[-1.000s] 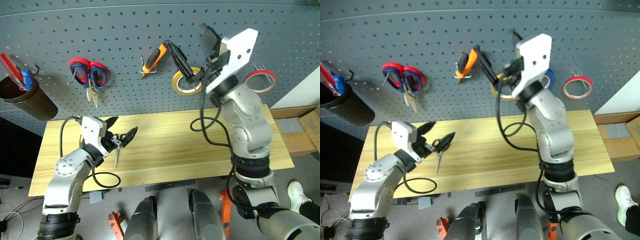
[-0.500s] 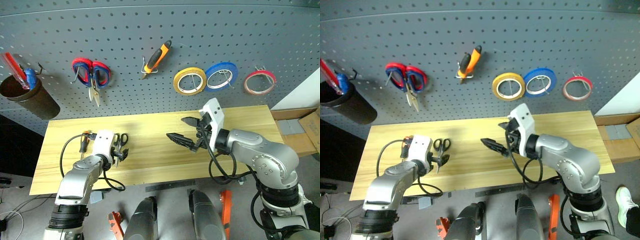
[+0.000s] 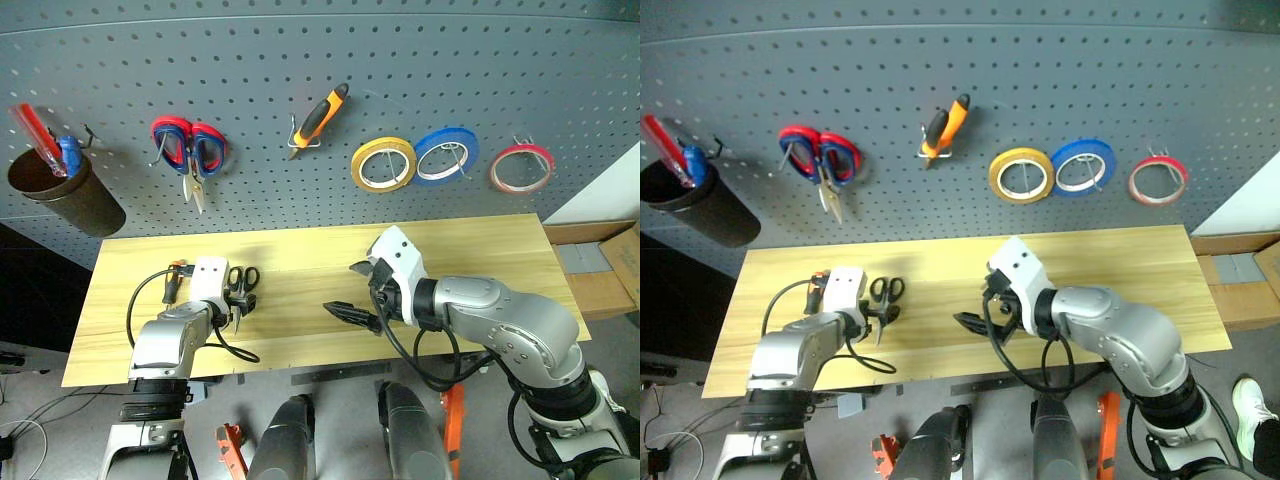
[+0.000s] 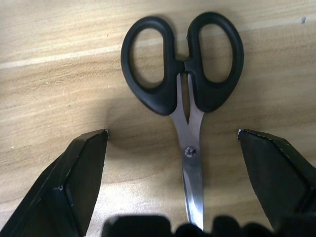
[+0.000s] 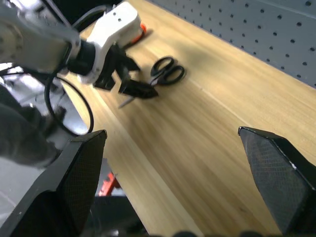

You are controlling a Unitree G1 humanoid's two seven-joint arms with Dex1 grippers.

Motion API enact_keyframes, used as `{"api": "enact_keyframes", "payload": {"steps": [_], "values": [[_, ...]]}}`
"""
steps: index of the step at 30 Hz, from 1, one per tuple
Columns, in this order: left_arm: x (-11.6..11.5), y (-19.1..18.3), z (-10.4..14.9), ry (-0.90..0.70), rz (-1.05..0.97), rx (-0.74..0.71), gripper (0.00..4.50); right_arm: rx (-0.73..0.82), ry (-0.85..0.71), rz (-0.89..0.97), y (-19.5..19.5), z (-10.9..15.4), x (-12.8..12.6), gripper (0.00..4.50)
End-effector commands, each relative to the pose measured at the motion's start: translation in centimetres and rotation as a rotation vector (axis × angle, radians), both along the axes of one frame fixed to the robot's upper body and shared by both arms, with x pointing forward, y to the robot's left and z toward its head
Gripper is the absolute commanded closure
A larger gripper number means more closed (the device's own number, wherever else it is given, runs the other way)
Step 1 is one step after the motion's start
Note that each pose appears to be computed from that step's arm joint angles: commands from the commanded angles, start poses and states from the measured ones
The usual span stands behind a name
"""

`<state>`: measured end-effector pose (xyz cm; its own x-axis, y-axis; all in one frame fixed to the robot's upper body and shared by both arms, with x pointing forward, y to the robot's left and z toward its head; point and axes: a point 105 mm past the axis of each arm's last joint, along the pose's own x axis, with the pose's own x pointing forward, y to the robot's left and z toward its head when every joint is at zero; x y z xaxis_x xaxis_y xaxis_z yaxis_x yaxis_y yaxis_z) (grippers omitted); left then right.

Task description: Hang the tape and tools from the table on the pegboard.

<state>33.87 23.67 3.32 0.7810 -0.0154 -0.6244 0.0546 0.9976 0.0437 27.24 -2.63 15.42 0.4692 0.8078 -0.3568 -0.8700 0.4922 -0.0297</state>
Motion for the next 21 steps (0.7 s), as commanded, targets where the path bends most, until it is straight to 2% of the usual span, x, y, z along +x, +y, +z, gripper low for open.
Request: {"api": "enact_keyframes", "payload": {"steps": [1,12,14,18,21], "values": [[-0.5,0.3,-0.9,0.032,0.021,-0.006,0.59,0.005,-0.061,0.042,0.5,1.0,-0.7,0.00],[-1.0,1.0,-1.5,0.036,0.049,-0.015,4.24,-0.030,-0.110,0.011,-0.1,1.4,0.1,0.00],[-0.8,1.2,-1.2,0.007,0.045,-0.008,4.39,-0.034,-0.114,0.005,-0.2,1.4,0.3,0.00],[-0.1,2.1,2.8,-0.241,0.032,0.052,4.39,-0.028,-0.142,-0.006,-0.6,2.0,0.6,0.00],[-1.4,1.5,4.4,-0.362,0.000,0.000,4.39,-0.016,-0.209,-0.004,-0.8,3.1,0.9,0.00]]}}
